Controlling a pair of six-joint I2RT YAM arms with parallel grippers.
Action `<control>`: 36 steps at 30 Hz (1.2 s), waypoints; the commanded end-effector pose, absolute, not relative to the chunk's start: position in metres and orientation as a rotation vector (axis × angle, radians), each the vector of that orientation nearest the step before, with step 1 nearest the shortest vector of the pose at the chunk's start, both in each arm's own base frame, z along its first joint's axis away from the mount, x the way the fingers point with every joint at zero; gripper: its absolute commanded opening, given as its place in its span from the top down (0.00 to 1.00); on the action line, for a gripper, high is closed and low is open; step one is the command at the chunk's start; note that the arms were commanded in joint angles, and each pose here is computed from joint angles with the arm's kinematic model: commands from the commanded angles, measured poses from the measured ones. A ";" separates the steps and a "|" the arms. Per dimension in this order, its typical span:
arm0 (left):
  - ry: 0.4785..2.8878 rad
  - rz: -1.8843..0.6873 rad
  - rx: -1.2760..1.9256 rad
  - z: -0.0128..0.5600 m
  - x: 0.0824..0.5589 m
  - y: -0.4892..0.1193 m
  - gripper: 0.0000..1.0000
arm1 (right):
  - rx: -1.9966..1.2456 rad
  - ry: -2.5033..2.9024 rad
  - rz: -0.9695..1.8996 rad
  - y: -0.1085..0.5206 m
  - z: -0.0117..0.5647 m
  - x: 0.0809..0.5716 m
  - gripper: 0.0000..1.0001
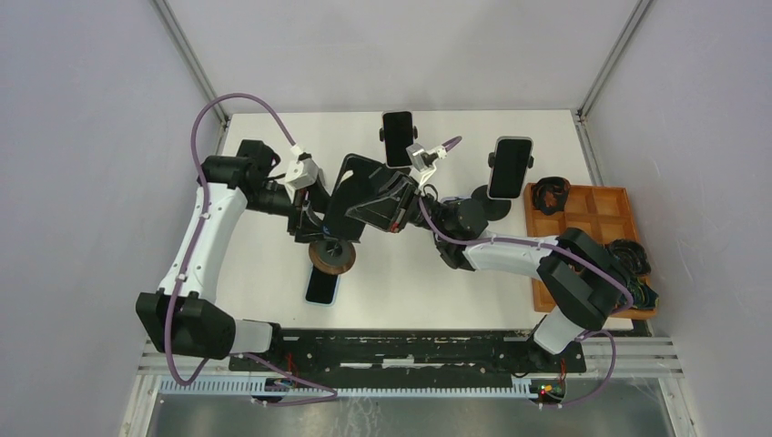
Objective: Remove the phone from the phone stand
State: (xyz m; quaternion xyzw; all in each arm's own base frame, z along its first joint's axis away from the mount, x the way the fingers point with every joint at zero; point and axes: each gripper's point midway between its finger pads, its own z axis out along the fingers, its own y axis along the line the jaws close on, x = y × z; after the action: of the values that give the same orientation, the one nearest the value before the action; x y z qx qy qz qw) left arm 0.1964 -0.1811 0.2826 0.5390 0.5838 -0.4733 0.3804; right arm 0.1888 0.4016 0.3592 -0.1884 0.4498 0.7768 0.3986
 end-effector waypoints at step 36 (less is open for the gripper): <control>1.353 -1.179 1.413 0.290 0.185 -0.186 0.98 | -0.423 0.911 1.913 0.368 0.410 0.187 0.72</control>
State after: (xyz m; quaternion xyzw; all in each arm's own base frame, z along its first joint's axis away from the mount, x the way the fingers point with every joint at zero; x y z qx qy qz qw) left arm 0.1867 -0.1858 0.2820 0.5573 0.5477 -0.4751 0.4047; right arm 0.2102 0.3962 0.3548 -0.1418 0.4669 0.7685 0.4138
